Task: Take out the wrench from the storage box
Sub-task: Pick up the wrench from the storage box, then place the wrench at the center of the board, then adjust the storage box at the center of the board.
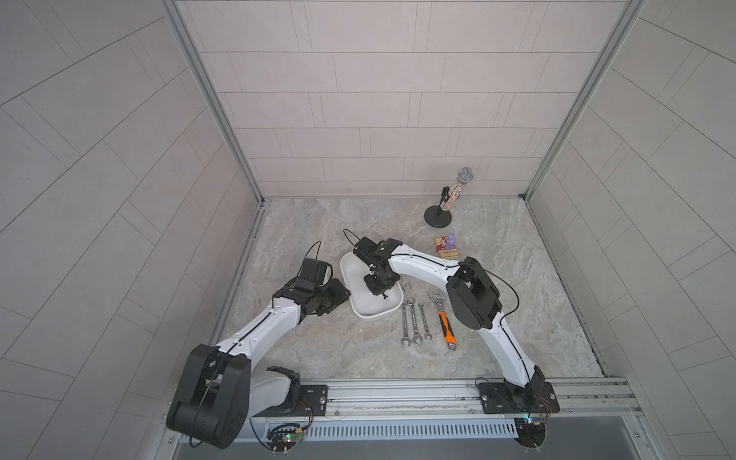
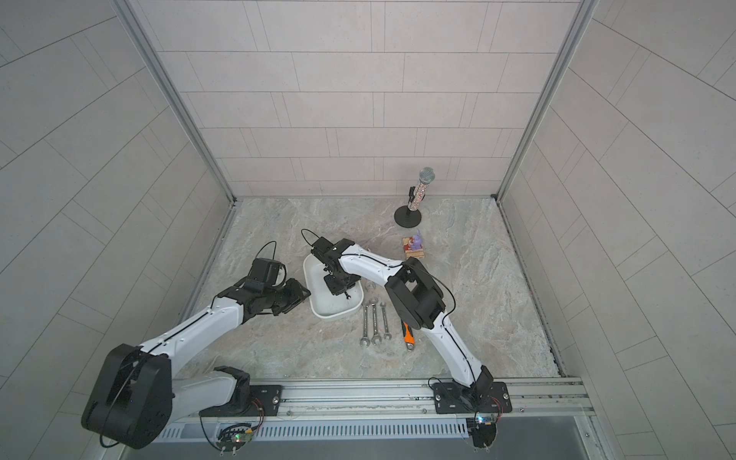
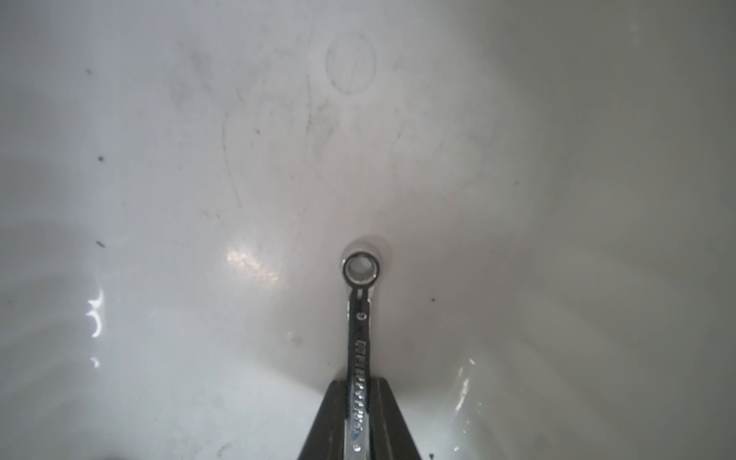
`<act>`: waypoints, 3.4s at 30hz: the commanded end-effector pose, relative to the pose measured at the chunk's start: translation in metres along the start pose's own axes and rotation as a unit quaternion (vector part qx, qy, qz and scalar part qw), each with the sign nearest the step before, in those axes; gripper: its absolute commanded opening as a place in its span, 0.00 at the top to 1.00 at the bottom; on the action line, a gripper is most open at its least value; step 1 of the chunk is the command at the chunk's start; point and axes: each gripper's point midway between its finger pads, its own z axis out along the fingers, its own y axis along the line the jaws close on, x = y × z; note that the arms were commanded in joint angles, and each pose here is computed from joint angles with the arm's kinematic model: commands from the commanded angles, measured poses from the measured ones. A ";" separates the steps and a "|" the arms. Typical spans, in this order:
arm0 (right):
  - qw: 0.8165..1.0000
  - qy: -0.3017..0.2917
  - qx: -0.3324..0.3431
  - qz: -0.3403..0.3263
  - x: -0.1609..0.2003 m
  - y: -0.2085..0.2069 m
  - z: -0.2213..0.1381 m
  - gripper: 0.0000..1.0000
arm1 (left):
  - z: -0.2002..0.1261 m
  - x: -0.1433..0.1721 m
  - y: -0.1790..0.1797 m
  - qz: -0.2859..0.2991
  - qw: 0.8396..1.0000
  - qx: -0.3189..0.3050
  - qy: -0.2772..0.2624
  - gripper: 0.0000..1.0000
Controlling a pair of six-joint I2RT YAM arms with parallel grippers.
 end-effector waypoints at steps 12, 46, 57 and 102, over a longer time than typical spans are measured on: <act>0.997 0.064 0.031 0.000 0.024 -0.007 0.029 0.91 | 0.001 0.001 0.008 -0.007 1.000 -0.015 0.002 0.62; 0.999 -0.018 0.029 0.007 -0.027 -0.004 -0.073 0.88 | -0.002 0.001 0.008 -0.006 1.000 -0.010 0.000 0.62; 0.995 -0.061 0.050 0.054 -0.016 -0.061 -0.139 0.87 | -0.001 0.000 0.009 -0.009 1.000 -0.012 0.002 0.62; 0.989 -0.066 0.001 0.136 0.021 -0.105 -0.065 0.59 | -0.018 -0.023 -0.011 -0.015 0.999 0.020 -0.043 0.34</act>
